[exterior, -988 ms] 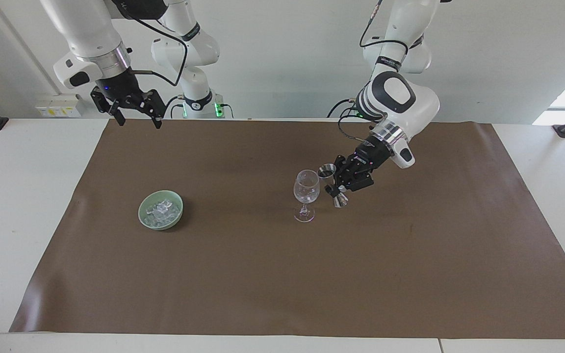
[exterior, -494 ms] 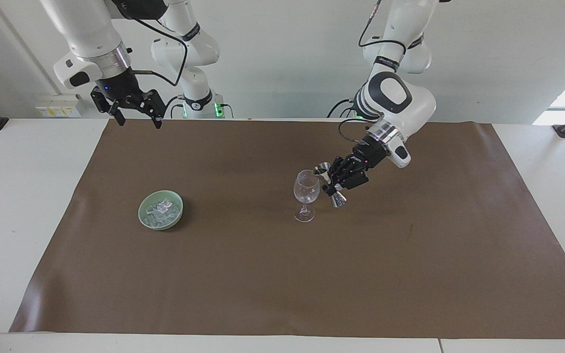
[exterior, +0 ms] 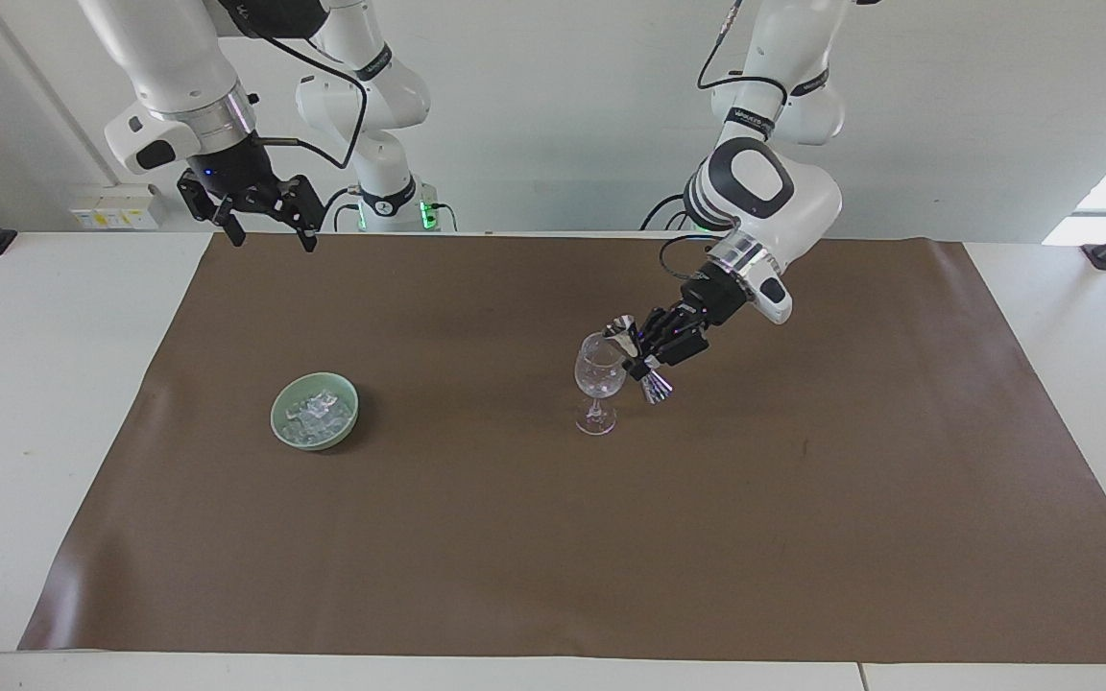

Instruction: Pour wine and add ice with both arms

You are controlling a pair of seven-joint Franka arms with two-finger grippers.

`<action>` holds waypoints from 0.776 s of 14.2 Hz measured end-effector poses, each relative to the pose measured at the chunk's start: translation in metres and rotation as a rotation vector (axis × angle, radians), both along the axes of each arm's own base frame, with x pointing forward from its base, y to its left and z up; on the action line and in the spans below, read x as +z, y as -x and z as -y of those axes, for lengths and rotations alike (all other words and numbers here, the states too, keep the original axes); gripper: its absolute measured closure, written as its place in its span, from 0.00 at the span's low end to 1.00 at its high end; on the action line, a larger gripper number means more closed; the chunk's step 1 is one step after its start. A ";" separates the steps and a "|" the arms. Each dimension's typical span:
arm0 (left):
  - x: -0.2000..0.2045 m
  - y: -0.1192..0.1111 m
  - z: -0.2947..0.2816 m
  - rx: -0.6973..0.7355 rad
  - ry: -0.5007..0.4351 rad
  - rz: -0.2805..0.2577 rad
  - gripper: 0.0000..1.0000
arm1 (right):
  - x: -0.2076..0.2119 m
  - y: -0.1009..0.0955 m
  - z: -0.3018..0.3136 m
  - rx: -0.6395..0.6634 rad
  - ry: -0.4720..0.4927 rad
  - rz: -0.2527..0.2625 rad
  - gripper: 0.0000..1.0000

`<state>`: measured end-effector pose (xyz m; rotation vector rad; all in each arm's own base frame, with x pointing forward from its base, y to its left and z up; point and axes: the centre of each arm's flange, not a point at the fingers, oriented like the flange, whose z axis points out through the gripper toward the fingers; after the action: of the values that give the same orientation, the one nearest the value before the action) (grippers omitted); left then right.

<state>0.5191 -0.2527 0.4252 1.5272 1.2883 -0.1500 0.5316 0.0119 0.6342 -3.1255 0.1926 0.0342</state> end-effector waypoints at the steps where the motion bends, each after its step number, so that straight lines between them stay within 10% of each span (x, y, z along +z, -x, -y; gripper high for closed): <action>1: -0.001 0.001 -0.001 -0.009 -0.015 0.016 0.79 | 0.000 0.000 0.000 0.000 0.000 0.000 0.00; 11: -0.005 0.007 0.002 -0.092 -0.175 0.197 0.79 | 0.000 0.000 0.000 0.000 0.000 0.000 0.00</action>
<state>0.5125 -0.2545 0.4199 1.7059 1.0985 0.0548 0.5316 0.0119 0.6342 -3.1255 0.1926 0.0342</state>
